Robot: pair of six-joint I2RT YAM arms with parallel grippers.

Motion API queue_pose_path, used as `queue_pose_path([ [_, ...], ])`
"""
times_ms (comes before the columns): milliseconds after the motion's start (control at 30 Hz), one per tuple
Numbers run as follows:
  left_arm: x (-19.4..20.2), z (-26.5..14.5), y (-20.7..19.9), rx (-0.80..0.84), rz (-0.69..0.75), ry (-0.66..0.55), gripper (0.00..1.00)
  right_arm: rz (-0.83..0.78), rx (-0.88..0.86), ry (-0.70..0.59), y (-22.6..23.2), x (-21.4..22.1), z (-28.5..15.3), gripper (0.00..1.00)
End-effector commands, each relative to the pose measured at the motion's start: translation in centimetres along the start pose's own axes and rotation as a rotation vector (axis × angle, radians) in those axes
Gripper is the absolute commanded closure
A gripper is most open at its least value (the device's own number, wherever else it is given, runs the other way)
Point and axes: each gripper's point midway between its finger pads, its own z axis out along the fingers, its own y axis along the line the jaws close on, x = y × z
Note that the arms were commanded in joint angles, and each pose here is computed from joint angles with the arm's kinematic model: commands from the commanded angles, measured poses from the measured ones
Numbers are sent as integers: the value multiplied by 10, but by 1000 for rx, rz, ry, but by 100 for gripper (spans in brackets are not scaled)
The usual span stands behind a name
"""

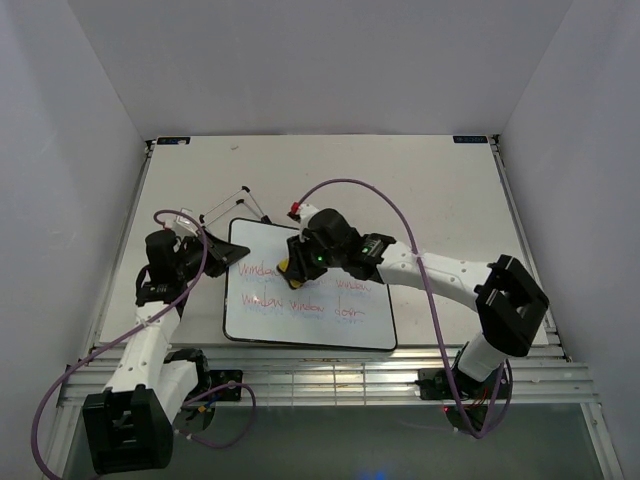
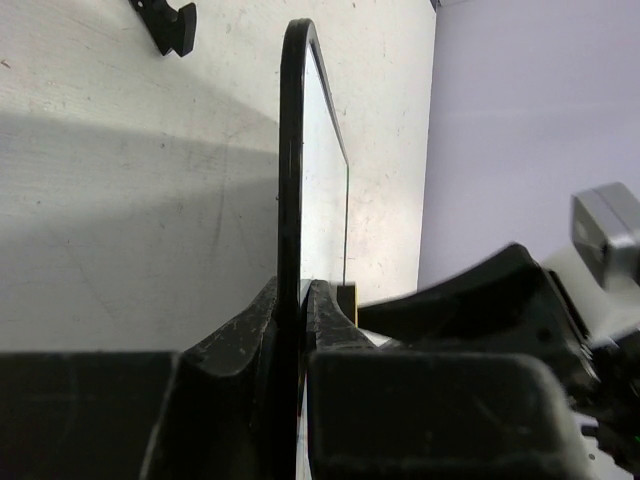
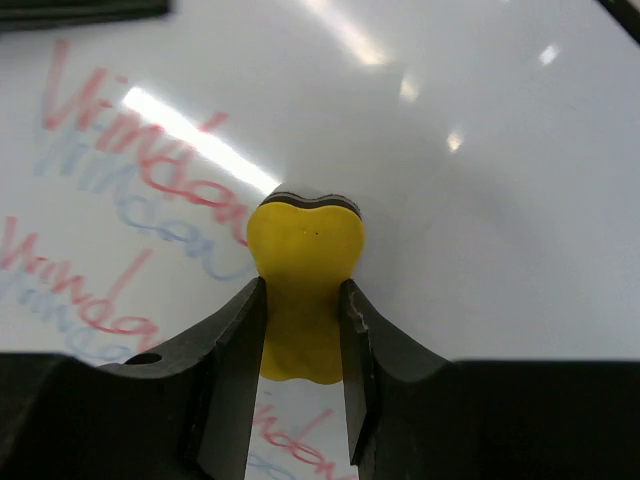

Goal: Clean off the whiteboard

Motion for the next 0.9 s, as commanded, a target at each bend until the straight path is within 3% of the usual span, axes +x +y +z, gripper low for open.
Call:
queue_pose_path([
  [0, -5, 5, 6, -34, 47, -36, 100, -13, -75, 151, 48, 32, 15, 75],
  [133, -8, 7, 4, -24, 32, -43, 100, -32, -23, 185, 39, 41, 19, 75],
  [300, -14, 10, 3, -21, 24, -68, 100, 31, 128, 237, -25, 83, -2, 75],
  [367, -15, 12, 4, -19, 20, -67, 100, 80, 172, 225, -50, 90, -18, 75],
  [400, -16, 12, 3, -18, 20, -70, 100, 106, 211, 266, -69, 116, -25, 75],
  [633, -17, 13, 0, -5, 35, -57, 100, 344, 341, 291, -150, 184, -77, 74],
  [867, -18, 10, 1, -30, 70, -56, 100, 465, 341, 309, -171, 212, -92, 74],
])
